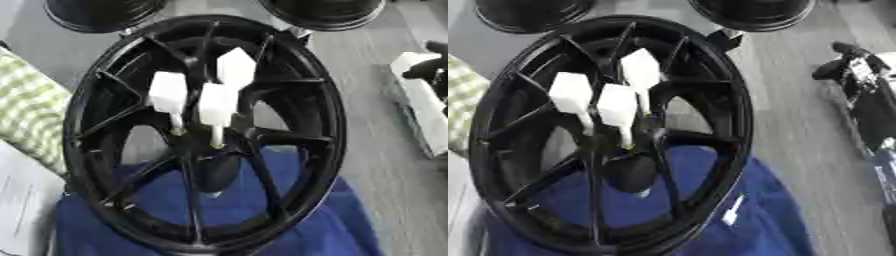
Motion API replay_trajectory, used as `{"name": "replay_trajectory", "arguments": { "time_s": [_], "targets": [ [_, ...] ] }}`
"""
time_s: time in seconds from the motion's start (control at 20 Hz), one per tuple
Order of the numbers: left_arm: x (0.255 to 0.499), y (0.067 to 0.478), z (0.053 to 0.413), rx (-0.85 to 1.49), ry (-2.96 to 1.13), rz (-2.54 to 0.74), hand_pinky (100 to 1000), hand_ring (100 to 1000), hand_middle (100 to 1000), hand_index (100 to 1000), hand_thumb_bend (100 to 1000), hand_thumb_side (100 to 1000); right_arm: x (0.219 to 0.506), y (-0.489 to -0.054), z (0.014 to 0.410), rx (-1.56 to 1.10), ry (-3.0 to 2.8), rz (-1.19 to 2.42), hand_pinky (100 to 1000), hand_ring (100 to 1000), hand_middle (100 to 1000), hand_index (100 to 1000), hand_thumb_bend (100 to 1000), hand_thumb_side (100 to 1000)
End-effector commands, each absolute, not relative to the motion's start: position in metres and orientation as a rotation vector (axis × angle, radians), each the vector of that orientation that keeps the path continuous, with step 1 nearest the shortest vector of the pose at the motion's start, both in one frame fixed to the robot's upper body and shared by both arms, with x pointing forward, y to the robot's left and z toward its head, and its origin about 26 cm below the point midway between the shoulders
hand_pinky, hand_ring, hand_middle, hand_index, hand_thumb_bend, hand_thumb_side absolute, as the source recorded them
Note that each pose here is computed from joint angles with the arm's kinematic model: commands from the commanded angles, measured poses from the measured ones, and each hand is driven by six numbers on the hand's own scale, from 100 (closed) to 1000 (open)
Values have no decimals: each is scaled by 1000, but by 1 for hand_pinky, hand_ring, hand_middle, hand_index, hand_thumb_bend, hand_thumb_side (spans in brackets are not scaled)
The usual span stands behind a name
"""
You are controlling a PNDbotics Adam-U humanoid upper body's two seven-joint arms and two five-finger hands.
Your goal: Pull the pin out of the wheel hub.
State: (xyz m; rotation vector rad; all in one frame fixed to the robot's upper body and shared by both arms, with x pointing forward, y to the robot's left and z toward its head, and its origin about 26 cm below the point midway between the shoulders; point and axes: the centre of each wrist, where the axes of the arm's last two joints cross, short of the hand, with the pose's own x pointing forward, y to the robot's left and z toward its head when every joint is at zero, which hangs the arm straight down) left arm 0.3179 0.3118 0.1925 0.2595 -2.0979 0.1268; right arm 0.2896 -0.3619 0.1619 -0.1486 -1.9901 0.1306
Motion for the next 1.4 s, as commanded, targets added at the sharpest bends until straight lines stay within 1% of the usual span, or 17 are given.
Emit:
{"name": "replay_trajectory", "arguments": {
  "time_s": [0.05, 0.45, 0.75, 0.85, 1.15, 1.4],
  "targets": [
    [317, 314, 204, 276, -2136, 96, 710, 685, 501, 721, 166, 714, 288, -365, 170, -175, -2008, 154, 1000, 694, 586, 851, 100, 679],
    [318, 321, 235, 369, -2225, -62, 712, 690, 512, 729, 151, 673, 282, -363, 172, -200, -2024, 175, 1000, 695, 586, 851, 100, 678],
    [315, 325, 259, 448, -2271, -247, 714, 694, 521, 735, 149, 641, 278, -361, 173, -210, -2035, 180, 1000, 694, 586, 850, 100, 678],
    [314, 324, 270, 484, -2289, -331, 714, 694, 525, 738, 150, 618, 277, -361, 174, -214, -2035, 182, 1000, 694, 585, 850, 100, 677],
    [308, 328, 313, 618, -2296, -653, 721, 695, 539, 747, 171, 562, 274, -363, 173, -240, -2027, 196, 1000, 693, 585, 849, 100, 675],
    [307, 335, 339, 760, -2156, -1051, 728, 692, 558, 751, 218, 536, 272, -365, 172, -255, -2016, 208, 1000, 693, 585, 849, 100, 675]
  ]
}}
